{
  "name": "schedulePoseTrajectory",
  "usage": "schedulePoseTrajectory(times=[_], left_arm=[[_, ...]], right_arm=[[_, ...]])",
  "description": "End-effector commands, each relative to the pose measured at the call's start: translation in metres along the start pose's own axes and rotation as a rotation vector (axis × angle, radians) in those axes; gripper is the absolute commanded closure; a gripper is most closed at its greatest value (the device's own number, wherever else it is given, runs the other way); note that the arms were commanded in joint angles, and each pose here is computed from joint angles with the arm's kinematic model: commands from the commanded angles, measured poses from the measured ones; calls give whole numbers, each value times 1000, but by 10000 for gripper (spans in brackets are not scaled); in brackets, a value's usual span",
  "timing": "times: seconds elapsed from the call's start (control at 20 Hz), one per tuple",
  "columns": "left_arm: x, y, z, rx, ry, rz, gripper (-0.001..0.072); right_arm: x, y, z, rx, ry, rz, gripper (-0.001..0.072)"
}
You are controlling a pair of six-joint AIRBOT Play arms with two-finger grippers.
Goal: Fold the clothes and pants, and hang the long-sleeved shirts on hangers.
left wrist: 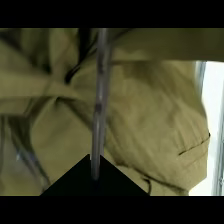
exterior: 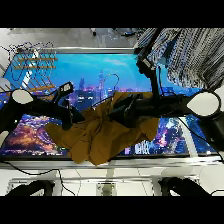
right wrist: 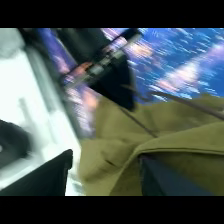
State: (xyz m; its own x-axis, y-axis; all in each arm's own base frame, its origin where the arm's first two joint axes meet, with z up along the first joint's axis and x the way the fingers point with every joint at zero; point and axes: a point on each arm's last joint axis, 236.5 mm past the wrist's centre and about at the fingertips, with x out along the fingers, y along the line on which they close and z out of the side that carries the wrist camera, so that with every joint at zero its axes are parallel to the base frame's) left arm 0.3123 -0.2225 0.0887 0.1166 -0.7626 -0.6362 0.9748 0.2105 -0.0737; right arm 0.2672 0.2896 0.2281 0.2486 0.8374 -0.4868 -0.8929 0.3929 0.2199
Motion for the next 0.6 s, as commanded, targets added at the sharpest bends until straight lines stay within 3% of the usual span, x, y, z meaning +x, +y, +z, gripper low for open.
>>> schedulePoseTrajectory(times=[0.0,0.15,0.3,0.55], left_arm=[[13,-9,0,34,-74,-37,684],[16,-13,5,59,-117,-50,685],[15,-14,11,64,-142,-53,684],[15,-17,12,65,-144,-64,684]], right_arm=[[-41,-48,5,-225,61,-259,210],[-102,-70,46,-441,21,-451,211],[-118,-78,19,-655,189,-424,212],[-83,-102,-36,-533,355,-241,212]])
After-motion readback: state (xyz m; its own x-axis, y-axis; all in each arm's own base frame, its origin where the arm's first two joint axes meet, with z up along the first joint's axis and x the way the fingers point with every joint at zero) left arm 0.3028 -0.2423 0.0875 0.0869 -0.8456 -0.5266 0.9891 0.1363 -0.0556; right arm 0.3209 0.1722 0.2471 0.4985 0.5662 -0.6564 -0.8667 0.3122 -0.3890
